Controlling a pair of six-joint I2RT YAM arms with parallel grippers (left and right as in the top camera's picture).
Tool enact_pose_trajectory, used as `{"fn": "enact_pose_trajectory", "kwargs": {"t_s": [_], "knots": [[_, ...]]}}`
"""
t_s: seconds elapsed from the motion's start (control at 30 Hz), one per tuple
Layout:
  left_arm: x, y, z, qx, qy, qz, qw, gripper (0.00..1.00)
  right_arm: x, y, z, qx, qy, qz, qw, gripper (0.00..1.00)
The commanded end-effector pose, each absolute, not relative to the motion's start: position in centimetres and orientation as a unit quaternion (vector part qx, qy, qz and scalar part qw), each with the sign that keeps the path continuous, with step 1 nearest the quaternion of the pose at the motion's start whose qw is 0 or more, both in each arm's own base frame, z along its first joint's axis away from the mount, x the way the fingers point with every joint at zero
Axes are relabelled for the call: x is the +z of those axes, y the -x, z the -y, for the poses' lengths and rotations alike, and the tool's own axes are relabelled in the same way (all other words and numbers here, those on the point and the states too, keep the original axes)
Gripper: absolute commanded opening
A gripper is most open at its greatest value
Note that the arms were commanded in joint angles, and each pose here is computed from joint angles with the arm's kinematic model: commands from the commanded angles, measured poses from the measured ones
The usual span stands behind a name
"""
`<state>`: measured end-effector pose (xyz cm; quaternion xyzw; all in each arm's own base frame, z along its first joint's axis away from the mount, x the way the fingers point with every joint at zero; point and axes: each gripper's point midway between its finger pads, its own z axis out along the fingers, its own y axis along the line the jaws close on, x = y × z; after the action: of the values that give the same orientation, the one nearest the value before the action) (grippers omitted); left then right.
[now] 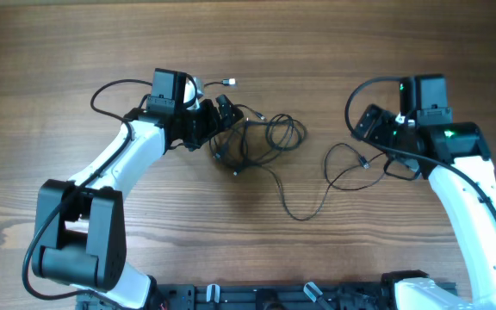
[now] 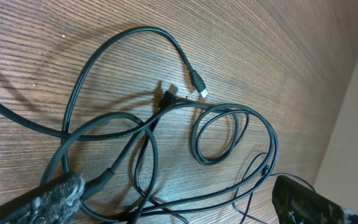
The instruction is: Untangle cables
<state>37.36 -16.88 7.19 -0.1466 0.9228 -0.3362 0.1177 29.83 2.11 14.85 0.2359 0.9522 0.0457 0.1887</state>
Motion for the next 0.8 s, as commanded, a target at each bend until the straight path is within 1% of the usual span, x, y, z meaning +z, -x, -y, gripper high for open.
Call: {"fn": "enact_pose_trajectory", "kwargs": {"t_s": [0.0,0.1,0.23,0.4,0.57,0.67,0.77], "knots": [[7.0,-37.6,16.8,-0.329,0.138,-0.926,0.123,1.00,13.3,-28.7,-2.7,0.011,-0.193,-0.970,0.150,1.00],[7.0,-37.6,16.8,-0.329,0.138,-0.926,0.123,1.00,12.0,-27.6,-4.3,0.007,-0.166,-0.980,0.113,1.00],[7.0,-37.6,16.8,-0.329,0.138,-0.926,0.123,1.00,10.5,-27.1,-6.3,0.000,-0.137,-0.987,0.085,1.00],[7.0,-37.6,16.8,-0.329,0.138,-0.926,0.123,1.00,8.2,-25.5,-7.2,-0.024,-0.210,-0.977,0.025,1.00],[7.0,-37.6,16.8,-0.329,0.138,-0.926,0.123,1.00,5.8,-24.9,-7.5,-0.050,-0.200,-0.978,-0.018,1.00],[7.0,-37.6,16.8,-0.329,0.138,-0.926,0.123,1.00,4.5,-24.1,-7.2,-0.066,-0.225,-0.971,-0.037,1.00],[7.0,-37.6,16.8,-0.329,0.138,-0.926,0.123,1.00,2.9,-23.5,-6.9,-0.070,-0.250,-0.965,-0.037,1.00]]}}
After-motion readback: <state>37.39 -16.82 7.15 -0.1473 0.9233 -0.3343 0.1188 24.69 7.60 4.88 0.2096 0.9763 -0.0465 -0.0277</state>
